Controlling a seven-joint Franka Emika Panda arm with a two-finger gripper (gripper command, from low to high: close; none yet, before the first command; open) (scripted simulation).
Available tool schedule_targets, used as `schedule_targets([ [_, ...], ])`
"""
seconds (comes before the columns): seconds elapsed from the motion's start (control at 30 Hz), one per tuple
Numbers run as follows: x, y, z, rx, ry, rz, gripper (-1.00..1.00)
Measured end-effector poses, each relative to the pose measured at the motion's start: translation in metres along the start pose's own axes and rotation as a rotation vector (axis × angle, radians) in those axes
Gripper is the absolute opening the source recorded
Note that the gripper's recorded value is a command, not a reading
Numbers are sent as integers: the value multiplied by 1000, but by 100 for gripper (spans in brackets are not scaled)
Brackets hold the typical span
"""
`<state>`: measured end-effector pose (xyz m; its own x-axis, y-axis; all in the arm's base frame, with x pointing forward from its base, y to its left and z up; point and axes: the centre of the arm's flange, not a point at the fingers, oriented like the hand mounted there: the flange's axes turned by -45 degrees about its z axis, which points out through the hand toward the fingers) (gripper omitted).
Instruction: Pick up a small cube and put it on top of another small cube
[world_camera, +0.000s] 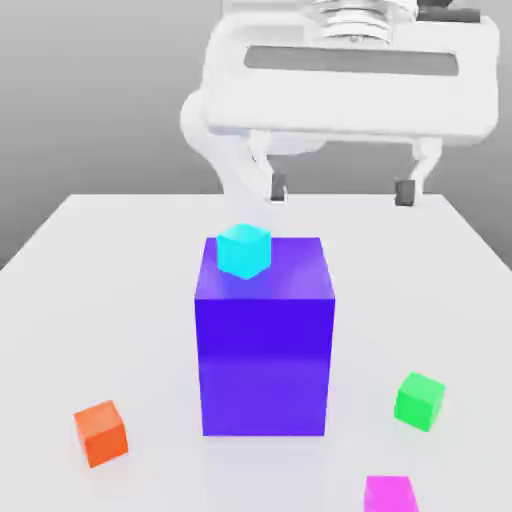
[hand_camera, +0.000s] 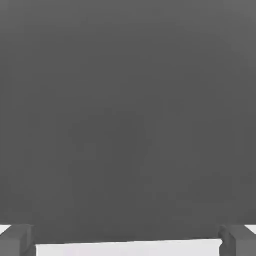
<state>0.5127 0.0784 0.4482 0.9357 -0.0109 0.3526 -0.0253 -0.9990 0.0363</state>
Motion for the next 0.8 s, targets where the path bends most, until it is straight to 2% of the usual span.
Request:
schedule_targets([
  [0.43, -82, -72, 212, 33, -321, -16, 0],
  [0.6, -115, -82, 280, 41, -359, -14, 0],
  [0.63, -119, -82, 289, 40, -359, -15, -100],
  [0.8, -119, -82, 289, 41, -358, -15, -100],
])
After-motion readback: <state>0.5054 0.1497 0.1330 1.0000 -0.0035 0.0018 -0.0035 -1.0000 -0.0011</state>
